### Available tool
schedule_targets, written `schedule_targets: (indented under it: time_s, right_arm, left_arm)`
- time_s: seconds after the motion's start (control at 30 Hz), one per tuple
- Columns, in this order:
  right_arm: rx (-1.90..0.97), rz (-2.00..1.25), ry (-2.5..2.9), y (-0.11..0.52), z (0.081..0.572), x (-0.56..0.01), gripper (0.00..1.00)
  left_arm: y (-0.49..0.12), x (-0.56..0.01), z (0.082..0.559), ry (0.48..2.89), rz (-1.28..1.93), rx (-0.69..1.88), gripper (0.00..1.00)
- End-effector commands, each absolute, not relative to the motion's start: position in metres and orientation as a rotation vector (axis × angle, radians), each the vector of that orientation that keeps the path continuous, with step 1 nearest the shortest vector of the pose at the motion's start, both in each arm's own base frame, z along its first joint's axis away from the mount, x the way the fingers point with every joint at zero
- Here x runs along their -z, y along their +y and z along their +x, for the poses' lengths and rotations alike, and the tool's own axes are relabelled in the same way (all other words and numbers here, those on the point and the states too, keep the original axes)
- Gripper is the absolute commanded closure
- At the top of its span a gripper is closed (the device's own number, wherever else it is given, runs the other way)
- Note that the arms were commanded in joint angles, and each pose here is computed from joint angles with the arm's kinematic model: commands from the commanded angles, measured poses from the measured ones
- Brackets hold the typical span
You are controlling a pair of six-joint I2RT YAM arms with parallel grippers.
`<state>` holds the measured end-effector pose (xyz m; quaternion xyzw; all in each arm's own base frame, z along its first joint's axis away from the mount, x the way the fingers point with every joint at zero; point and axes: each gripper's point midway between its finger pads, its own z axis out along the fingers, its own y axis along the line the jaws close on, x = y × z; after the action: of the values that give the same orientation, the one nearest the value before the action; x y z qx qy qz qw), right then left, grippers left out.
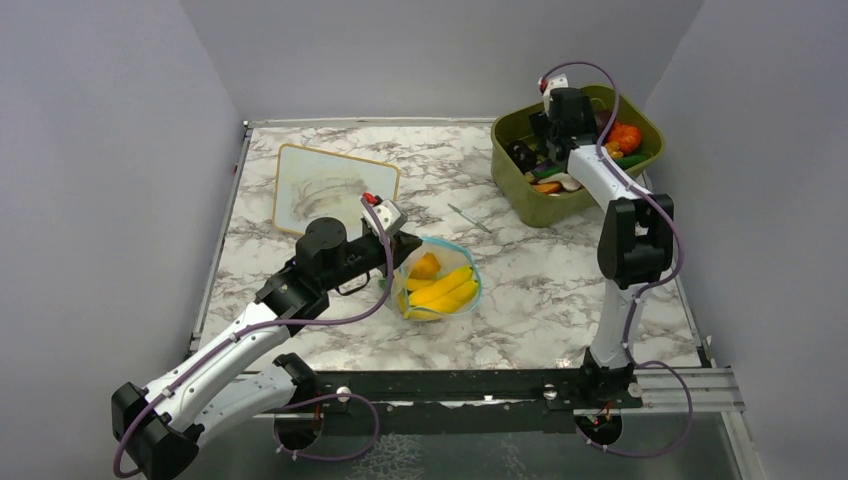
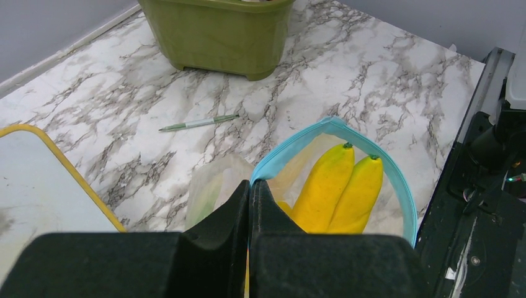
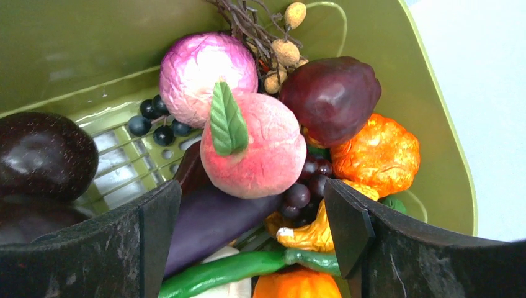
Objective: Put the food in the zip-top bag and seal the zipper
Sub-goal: Pick up the fake fruit from the bin.
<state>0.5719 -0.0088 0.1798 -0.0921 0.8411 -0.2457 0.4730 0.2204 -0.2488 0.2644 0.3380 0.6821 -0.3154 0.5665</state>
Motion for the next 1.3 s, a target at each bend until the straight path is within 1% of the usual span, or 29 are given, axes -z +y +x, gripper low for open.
schedule_targets:
  time_s: [0.0, 0.2, 0.23, 0.37, 0.47, 0.57, 0.6, 0.67, 0.87, 1.03, 1.27]
  right_arm:
    - [0.708, -0.227, 2.016, -0.026, 0.588, -0.186, 0.14]
    - [0.734, -0.269, 2.032, -0.030, 0.595, -0.172, 0.14]
    - [0.732, -0.287, 2.049, -0.032, 0.599, -0.163, 0.14]
    - [0.766, -0.301, 2.051, -0.035, 0.604, -0.158, 0.16]
    - [0.753, -0.325, 2.069, -0.033, 0.606, -0.151, 0.20]
    - [0.772, -0.319, 2.075, -0.036, 0.605, -0.151, 0.27]
    - [0.772, -0.314, 2.070, -0.036, 0.605, -0.153, 0.30]
    - [0.771, -0.309, 2.065, -0.036, 0.605, -0.157, 0.32]
    - [0.743, -0.259, 2.070, -0.035, 0.595, -0.172, 0.36]
    - [0.646, -0.207, 2.059, -0.026, 0.580, -0.187, 0.40]
    - [0.564, -0.181, 2.070, -0.010, 0.557, -0.203, 0.42]
  left_arm:
    - [-0.243, -0.268, 0.226, 1.584, 0.772, 0.708, 1.00]
    - [-0.245, -0.268, 0.225, 1.583, 0.779, 0.719, 1.00]
    - [-0.244, -0.267, 0.226, 1.585, 0.775, 0.714, 1.00]
    - [-0.245, -0.264, 0.226, 1.592, 0.778, 0.717, 1.00]
    - [-0.246, -0.264, 0.226, 1.594, 0.780, 0.718, 1.00]
    - [-0.244, -0.263, 0.227, 1.597, 0.776, 0.713, 1.00]
    - [-0.244, -0.262, 0.227, 1.599, 0.775, 0.710, 1.00]
    - [-0.243, -0.263, 0.228, 1.599, 0.771, 0.706, 1.00]
    - [-0.244, -0.263, 0.227, 1.597, 0.774, 0.710, 1.00]
    - [-0.243, -0.263, 0.228, 1.595, 0.772, 0.701, 1.00]
    - [-0.241, -0.264, 0.228, 1.588, 0.765, 0.696, 1.00]
